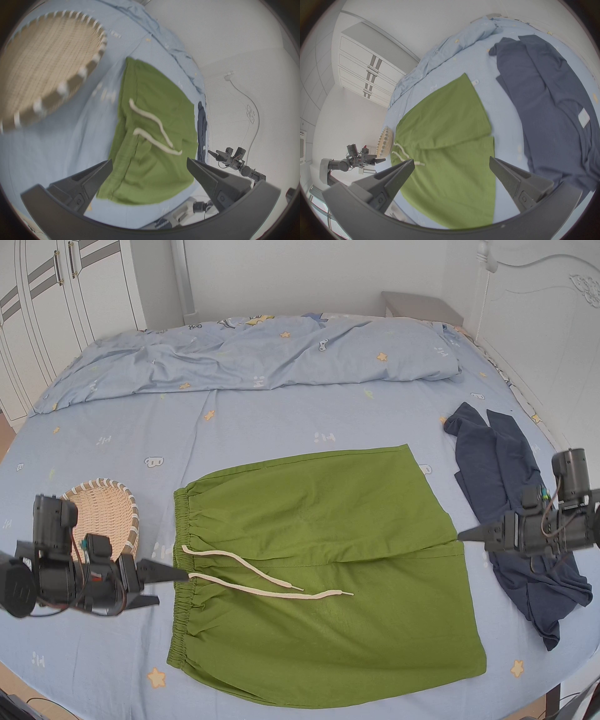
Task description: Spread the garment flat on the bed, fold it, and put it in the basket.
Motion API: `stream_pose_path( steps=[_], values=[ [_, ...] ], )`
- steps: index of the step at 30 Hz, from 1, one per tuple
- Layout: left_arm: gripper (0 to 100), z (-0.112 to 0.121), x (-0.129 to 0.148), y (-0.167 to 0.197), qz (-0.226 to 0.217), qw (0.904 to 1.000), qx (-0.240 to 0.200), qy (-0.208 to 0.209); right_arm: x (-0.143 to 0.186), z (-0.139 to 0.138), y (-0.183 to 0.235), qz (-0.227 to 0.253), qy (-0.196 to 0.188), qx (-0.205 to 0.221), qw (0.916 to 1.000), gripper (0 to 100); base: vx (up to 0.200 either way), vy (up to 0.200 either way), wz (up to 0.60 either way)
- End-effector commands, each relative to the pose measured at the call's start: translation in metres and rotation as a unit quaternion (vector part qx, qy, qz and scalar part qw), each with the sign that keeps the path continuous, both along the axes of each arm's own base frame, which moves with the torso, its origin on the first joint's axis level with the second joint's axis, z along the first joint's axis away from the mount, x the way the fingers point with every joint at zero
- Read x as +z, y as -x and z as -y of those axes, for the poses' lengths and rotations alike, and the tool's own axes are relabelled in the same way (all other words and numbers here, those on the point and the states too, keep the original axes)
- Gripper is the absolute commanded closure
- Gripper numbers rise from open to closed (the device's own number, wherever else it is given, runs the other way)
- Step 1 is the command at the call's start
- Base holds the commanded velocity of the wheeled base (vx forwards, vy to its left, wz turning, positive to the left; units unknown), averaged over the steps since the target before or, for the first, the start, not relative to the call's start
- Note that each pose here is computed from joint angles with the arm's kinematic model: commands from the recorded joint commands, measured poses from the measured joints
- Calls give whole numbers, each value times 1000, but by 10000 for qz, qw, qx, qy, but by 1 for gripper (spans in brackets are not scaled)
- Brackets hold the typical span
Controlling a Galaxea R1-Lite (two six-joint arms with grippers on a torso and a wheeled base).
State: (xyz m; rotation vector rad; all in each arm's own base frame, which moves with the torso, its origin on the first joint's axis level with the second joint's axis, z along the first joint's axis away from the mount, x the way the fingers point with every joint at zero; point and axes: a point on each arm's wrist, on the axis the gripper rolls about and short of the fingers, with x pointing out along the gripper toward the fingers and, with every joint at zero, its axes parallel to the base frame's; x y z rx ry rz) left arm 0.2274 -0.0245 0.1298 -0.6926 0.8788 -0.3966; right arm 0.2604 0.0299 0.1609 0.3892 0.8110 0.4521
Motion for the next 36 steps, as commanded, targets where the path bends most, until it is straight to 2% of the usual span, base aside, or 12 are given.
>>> stream_pose_path(
  steps=[1, 4, 6, 7, 8, 10, 18, 24, 31, 36],
  values=[
    [0, -4, -54, 99, -592, 9971, -395, 253, -25, 5, 95, 202, -231, 229, 9993, 0, 0, 0, 0],
    [0, -3, -72, 103, -816, 9944, -675, 42, -27, 4, 96, 186, -236, 257, 9992, 0, 0, 0, 0],
    [0, -4, -92, 96, -1052, 9887, -1033, -283, -26, 3, 96, 204, -243, 299, 9990, 0, 0, 0, 0],
    [0, -4, -92, 96, -1052, 9887, -1033, -283, -26, 3, 96, 204, -243, 299, 9990, 0, 0, 0, 0],
    [0, -9, -106, 89, -1123, 9864, -1125, -414, -25, 2, 95, 222, -249, 303, 9990, 0, 0, 0, 0],
    [0, -12, -112, 85, -1094, 9881, -1023, -358, -24, 2, 95, 242, -246, 315, 9989, 0, 0, 0, 0],
    [0, -3, -108, 69, -672, 9916, -1066, -274, -24, 2, 94, 245, -251, 311, 9989, 0, 0, 0, 0],
    [0, 3, -100, 50, -588, 9952, -787, 47, -25, 2, 93, 222, -249, 318, 9989, 0, 0, 0, 0],
    [0, 3, -99, 43, -398, 9964, -751, 66, -25, 2, 93, 206, -248, 318, 9990, 0, 0, 0, 0],
    [0, 2, -103, 40, -442, 9964, -722, 79, -25, 2, 93, 207, -243, 312, 9990, 0, 0, 0, 0]
  ],
)
